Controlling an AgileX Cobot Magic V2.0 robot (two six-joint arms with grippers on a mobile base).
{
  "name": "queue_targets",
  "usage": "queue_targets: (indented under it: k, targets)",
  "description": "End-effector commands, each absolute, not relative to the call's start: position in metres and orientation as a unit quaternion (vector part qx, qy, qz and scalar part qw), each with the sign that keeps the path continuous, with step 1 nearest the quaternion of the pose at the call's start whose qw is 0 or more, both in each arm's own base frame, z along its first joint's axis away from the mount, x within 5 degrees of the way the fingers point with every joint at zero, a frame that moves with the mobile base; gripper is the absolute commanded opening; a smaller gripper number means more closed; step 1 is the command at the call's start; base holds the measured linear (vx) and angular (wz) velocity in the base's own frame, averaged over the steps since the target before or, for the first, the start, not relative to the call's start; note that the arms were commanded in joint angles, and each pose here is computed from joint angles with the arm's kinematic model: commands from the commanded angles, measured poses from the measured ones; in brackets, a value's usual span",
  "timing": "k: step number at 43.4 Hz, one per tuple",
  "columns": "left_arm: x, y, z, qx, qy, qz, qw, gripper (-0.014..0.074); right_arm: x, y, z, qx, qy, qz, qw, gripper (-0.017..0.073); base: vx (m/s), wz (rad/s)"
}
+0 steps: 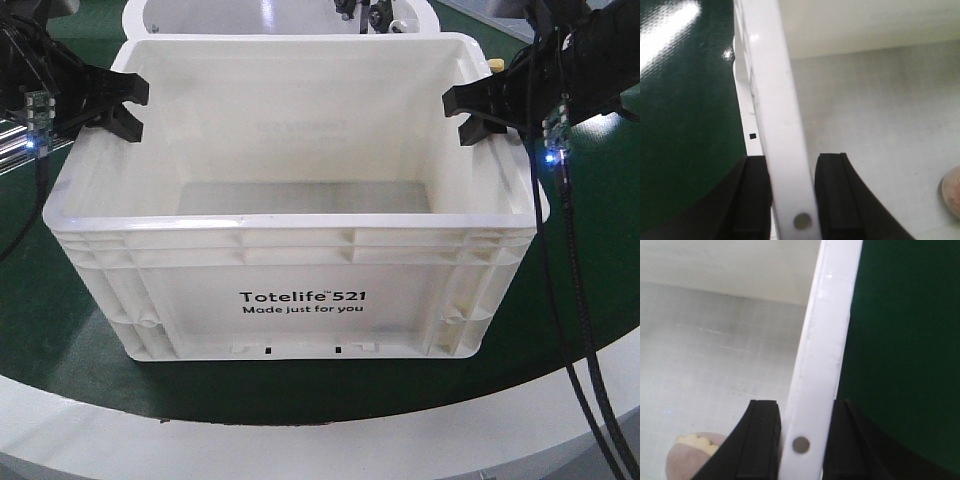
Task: Place moving items into box and shelve
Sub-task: 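Lift the white crate off the conveyor with both grippers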
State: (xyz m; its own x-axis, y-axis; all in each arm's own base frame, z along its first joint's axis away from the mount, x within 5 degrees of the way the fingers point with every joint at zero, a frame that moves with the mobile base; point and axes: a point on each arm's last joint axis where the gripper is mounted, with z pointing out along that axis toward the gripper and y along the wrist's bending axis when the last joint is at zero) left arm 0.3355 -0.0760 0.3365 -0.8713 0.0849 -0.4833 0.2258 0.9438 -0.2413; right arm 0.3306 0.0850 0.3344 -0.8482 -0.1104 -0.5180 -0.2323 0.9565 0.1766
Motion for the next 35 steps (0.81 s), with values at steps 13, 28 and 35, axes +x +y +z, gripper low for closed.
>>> queue_targets:
  k: [13, 28, 35]
  targets:
    - [0.312, -0.085, 0.385, 0.082, 0.922, -0.207, 0.316, -0.0004, 0.301, 0.087, 0.398, -0.083, 0.909, 0.175, 0.369, -0.0003, 0.0, 0.0]
    - [0.277, -0.082, 0.422, 0.09, 0.9, -0.228, 0.36, -0.0004, 0.274, 0.083, 0.422, -0.088, 0.896, 0.193, 0.389, -0.0003, 0.0, 0.0]
    - [0.272, -0.081, 0.424, 0.092, 0.901, -0.23, 0.356, -0.0004, 0.27, 0.083, 0.425, -0.089, 0.896, 0.193, 0.39, -0.0003, 0.0, 0.0]
